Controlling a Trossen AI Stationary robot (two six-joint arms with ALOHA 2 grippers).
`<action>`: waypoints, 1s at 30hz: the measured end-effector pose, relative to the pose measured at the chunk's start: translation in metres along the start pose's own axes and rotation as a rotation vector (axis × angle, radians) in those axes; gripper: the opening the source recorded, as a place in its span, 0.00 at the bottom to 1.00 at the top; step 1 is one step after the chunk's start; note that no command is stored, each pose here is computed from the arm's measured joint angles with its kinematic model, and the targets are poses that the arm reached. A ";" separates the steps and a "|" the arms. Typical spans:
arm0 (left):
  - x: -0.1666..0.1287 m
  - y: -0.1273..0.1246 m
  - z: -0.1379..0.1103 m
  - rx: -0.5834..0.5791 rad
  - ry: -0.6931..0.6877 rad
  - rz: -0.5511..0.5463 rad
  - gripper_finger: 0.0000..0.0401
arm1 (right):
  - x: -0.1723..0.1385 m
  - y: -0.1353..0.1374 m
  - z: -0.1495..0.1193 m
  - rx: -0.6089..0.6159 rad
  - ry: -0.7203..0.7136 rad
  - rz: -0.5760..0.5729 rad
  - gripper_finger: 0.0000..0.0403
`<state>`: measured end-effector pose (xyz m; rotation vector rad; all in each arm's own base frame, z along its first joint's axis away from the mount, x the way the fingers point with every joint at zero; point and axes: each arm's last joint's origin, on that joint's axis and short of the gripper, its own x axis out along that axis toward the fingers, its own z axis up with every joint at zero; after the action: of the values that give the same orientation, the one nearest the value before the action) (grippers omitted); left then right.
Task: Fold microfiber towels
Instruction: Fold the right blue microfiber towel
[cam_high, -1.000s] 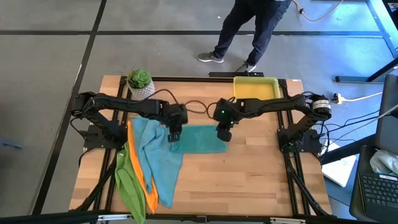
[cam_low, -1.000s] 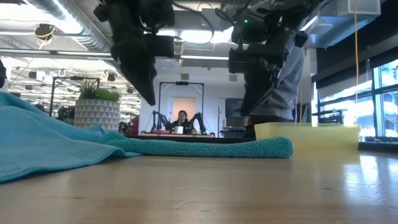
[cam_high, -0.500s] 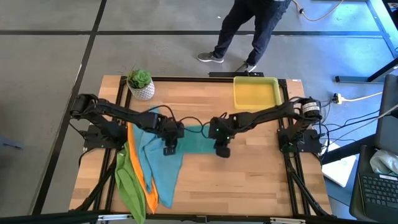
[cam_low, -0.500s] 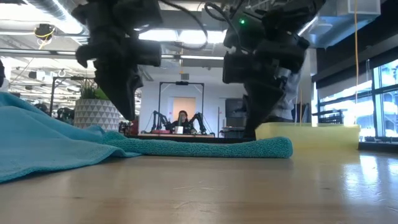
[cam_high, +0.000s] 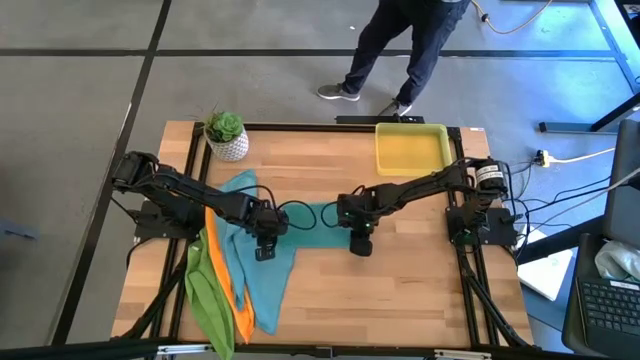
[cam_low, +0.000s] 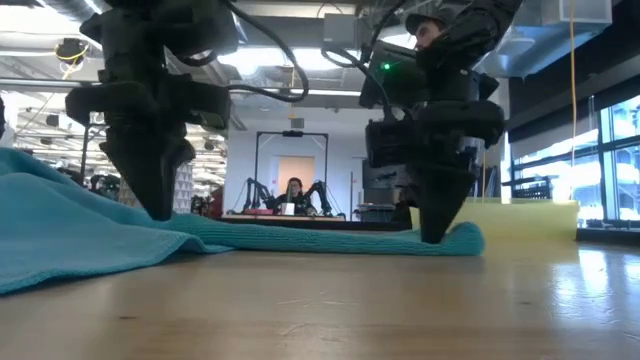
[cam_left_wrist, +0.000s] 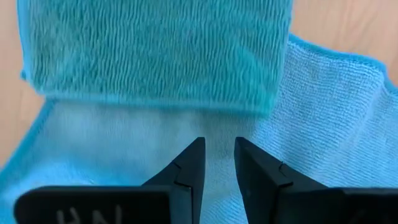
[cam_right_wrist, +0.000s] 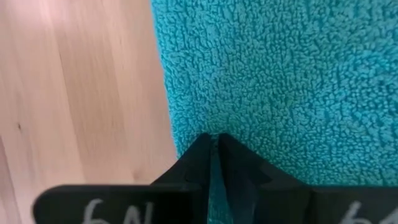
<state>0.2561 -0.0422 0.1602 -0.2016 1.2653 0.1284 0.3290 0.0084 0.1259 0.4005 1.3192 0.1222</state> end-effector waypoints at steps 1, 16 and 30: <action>0.000 0.000 0.000 -0.001 0.001 0.000 0.19 | -0.001 -0.001 -0.002 0.008 0.016 -0.002 0.10; 0.000 -0.001 -0.002 -0.037 0.016 0.007 0.19 | -0.005 -0.010 -0.026 0.023 0.264 -0.045 0.10; 0.013 0.001 -0.034 -0.079 0.153 0.028 0.19 | -0.012 -0.015 -0.040 0.064 0.411 -0.089 0.10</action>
<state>0.2280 -0.0491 0.1379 -0.2654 1.4168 0.1901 0.2855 -0.0003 0.1239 0.3816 1.7475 0.0903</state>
